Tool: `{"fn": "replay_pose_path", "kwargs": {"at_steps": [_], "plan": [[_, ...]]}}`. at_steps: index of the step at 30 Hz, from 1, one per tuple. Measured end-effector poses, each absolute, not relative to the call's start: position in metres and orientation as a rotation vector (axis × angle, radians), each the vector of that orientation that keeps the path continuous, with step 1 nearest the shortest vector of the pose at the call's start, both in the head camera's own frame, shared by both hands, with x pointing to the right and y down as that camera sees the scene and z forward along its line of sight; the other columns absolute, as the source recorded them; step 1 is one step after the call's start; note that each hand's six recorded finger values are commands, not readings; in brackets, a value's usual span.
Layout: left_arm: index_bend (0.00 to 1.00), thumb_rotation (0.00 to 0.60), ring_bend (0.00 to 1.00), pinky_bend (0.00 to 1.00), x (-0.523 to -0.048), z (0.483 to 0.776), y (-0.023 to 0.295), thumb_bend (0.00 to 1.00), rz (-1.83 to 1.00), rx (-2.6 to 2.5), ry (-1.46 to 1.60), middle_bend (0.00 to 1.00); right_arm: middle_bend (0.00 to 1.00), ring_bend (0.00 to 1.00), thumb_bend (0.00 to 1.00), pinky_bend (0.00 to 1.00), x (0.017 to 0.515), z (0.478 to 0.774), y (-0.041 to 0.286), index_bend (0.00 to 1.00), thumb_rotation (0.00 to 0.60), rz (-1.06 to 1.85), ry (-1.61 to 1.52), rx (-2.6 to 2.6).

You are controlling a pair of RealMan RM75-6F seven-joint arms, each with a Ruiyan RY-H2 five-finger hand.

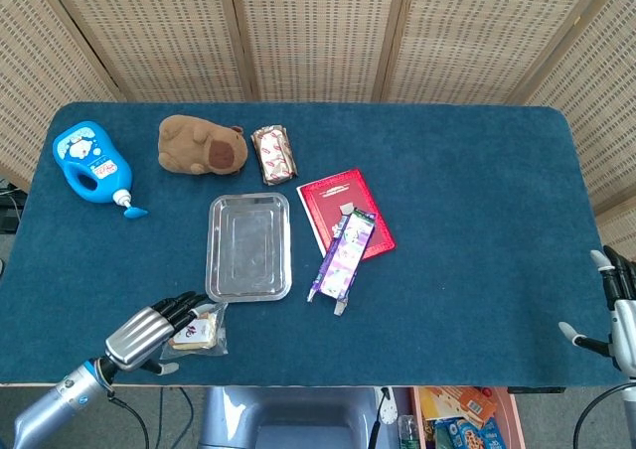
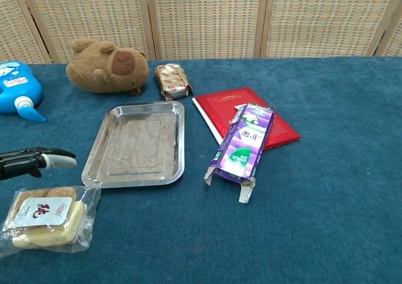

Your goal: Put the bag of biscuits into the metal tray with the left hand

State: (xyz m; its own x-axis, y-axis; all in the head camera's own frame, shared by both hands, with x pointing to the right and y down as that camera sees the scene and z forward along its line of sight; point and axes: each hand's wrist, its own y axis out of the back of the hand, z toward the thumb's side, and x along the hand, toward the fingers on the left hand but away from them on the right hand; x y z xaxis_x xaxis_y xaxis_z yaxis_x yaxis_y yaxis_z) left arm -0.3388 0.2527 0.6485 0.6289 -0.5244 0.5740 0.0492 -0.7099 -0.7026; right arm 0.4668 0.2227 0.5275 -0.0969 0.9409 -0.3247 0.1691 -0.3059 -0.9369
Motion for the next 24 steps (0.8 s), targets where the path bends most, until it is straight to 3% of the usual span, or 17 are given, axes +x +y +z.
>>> {"fn": "replay_pose_path", "kwargs": {"at_steps": [6, 13, 20, 24], "plan": [[0.1, 0.6, 0.06, 0.25, -0.337, 0.67, 0.256, 0.0, -1.105, -2.116, 0.337, 0.08, 0.0, 0.0, 0.0, 0.0, 0.468, 0.528, 0.222, 0.0, 0.6, 1.47, -1.25, -1.508], [0.42, 0.6, 0.32, 0.46, -0.329, 0.684, 0.254, 0.0, -1.115, -2.086, 0.388, 0.39, 0.0, 0.0, 0.0, 0.0, 0.469, 0.528, 0.222, 0.0, 0.6, 1.47, -1.256, -1.507], [0.45, 0.6, 0.35, 0.47, -0.333, 0.673, 0.242, 0.0, -1.103, -2.062, 0.473, 0.42, 0.0, 0.0, 0.0, 0.0, 0.47, 0.528, 0.221, 0.0, 0.6, 1.472, -1.258, -1.508], [0.45, 0.6, 0.35, 0.47, -0.339, 0.653, 0.213, 0.0, -1.072, -2.028, 0.575, 0.42, 0.0, 0.0, 0.0, 0.0, 0.47, 0.529, 0.221, 0.0, 0.6, 1.474, -1.255, -1.51]]}}
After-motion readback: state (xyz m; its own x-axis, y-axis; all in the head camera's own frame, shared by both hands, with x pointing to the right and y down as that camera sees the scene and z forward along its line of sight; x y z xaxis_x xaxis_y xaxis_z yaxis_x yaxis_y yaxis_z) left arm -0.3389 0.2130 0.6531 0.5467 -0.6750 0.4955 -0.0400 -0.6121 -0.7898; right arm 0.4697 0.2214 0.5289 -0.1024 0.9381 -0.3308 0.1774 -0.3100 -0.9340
